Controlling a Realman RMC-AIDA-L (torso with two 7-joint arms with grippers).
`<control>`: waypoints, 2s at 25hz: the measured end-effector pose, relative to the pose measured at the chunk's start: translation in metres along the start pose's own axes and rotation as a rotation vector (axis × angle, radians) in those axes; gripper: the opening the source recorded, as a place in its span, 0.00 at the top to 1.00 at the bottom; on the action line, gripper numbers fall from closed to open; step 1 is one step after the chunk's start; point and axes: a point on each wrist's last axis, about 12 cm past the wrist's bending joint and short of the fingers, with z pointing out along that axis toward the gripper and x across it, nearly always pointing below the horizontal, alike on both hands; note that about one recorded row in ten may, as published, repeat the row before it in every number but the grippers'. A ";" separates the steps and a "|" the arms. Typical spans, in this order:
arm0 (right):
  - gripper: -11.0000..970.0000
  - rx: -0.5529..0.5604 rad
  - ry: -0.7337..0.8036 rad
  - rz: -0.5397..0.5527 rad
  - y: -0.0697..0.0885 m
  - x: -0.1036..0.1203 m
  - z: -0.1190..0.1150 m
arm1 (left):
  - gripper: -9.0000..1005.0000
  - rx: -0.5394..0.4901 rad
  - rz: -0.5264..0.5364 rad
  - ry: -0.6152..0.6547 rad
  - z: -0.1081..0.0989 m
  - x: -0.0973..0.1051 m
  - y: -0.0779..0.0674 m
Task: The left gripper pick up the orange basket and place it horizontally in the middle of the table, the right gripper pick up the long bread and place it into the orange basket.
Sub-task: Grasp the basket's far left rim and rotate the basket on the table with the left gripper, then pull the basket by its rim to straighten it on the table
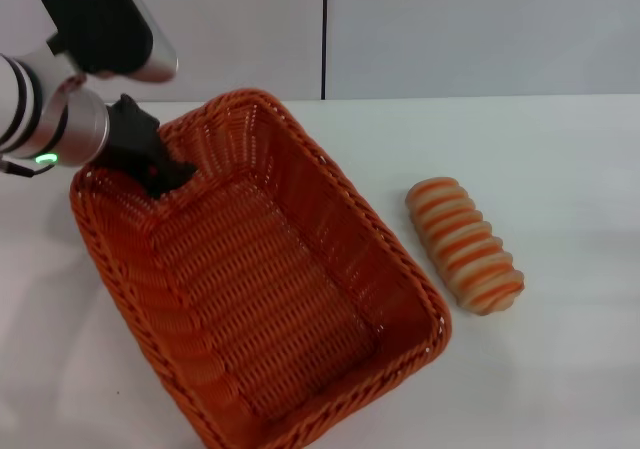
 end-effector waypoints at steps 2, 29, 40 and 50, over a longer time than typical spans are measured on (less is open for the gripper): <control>0.34 -0.001 -0.003 -0.002 0.000 -0.001 0.000 | 0.66 -0.008 -0.073 -0.027 -0.010 -0.005 -0.001; 0.36 -0.032 -0.042 -0.003 -0.013 -0.015 0.015 | 0.82 -0.139 -0.864 -0.318 -0.056 0.060 0.015; 0.36 -0.056 -0.048 -0.014 -0.012 -0.017 0.020 | 0.83 -0.140 -0.974 -0.229 -0.063 0.101 -0.017; 0.37 -0.063 -0.043 0.001 -0.010 -0.016 0.024 | 0.84 -0.126 -1.025 -0.164 -0.075 0.113 -0.049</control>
